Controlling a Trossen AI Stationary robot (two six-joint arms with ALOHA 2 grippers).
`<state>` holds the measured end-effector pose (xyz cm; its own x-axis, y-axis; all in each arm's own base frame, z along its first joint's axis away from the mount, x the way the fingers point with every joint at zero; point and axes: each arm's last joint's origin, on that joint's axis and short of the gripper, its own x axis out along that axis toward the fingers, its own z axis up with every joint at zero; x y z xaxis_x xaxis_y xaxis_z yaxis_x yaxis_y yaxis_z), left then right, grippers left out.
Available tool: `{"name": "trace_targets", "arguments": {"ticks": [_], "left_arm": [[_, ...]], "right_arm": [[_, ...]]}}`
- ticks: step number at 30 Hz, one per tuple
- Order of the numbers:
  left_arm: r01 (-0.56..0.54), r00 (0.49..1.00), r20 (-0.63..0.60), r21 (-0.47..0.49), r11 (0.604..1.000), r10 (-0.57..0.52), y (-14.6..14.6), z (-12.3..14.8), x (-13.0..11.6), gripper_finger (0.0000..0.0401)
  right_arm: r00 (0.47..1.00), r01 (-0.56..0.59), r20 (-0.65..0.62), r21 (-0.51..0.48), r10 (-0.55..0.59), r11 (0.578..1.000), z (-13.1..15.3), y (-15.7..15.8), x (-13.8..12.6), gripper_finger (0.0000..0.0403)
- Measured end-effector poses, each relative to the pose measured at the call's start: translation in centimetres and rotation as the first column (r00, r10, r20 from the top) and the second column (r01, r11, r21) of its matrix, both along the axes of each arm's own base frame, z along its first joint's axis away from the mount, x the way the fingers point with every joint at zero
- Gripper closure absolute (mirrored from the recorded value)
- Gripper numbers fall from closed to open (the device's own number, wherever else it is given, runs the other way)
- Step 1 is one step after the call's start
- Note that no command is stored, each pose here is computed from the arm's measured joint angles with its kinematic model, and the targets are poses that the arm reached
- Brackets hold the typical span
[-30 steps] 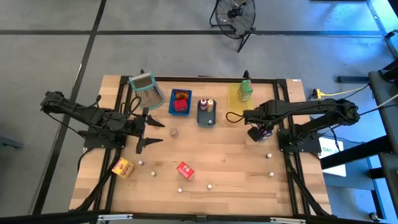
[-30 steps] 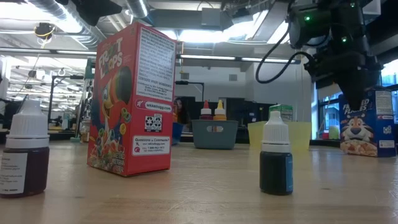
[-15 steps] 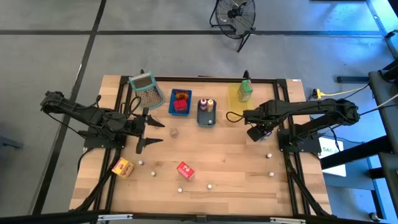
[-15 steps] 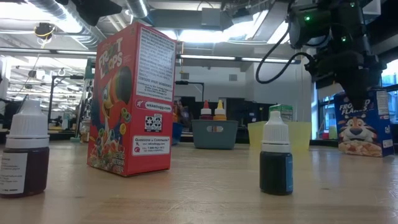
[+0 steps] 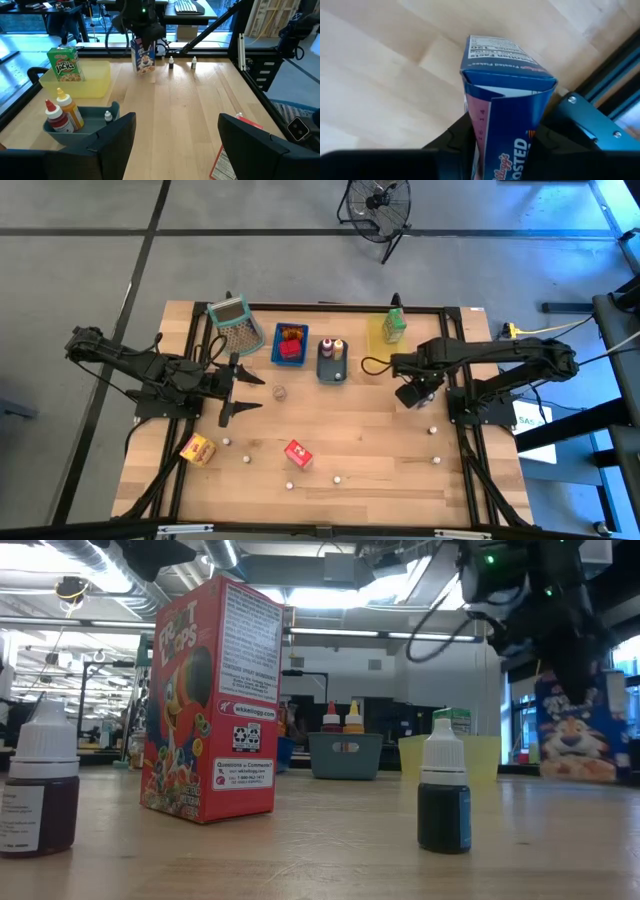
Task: Pick & Place Kitchen Items
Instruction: Put the blue cereal box into the yellow bin
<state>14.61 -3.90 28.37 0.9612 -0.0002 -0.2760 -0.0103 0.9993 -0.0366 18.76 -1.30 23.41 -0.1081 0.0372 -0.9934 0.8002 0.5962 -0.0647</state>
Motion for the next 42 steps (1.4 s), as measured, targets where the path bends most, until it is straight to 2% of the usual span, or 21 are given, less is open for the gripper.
{"name": "trace_targets", "arguments": {"ticks": [6, 9, 14, 17, 23, 34, 42], "left_arm": [[0.0, 1.0, 0.0, 0.0, 1.0, 0.0, 0.0, 0.0, 0.0, 0.0123], [0.0, 1.0, 0.0, 0.0, 1.0, 0.0, 0.0, 0.0, 0.0, 0.0123], [-0.002, 1.0, 0.001, -0.008, 1.0, 0.002, 0.0, 0.0, 0.0, 0.0123], [-0.002, 1.0, 0.001, -0.008, 1.0, 0.002, 0.0, 0.0, 0.0, 0.0123], [-0.002, 1.0, 0.0, -0.007, 1.0, 0.002, 0.0, 0.0, 0.0, 0.0123], [-0.003, 1.0, 0.0, -0.008, 1.0, 0.003, 0.0, 0.0, 0.0, 0.0123], [-0.002, 1.0, 0.0, -0.008, 1.0, 0.002, 0.0, 0.0, 0.0, 0.0123]], "right_arm": [[0.992, -0.01, 0.122, -0.008, 0.011, 1.0, 3.6, -0.2, 1.3, 0.0292], [0.981, 0.006, 0.194, -0.062, 0.006, 0.998, 5.8, -0.6, 1.8, 0.0292], [0.951, 0.113, 0.305, -0.176, -0.055, 0.978, 9.0, -2.0, 2.3, 0.0293], [0.935, 0.176, 0.339, -0.184, -0.106, 0.967, 9.9, -3.2, 2.2, 0.0293], [0.923, 0.267, 0.334, -0.191, -0.193, 0.945, 9.8, -5.9, 1.8, 0.0293], [0.936, 0.287, 0.265, -0.187, -0.233, 0.939, 7.6, -9.0, 3.4, 0.0293], [0.948, 0.291, 0.187, -0.177, -0.258, 0.94, 6.1, -9.9, 4.3, 0.0293]]}}
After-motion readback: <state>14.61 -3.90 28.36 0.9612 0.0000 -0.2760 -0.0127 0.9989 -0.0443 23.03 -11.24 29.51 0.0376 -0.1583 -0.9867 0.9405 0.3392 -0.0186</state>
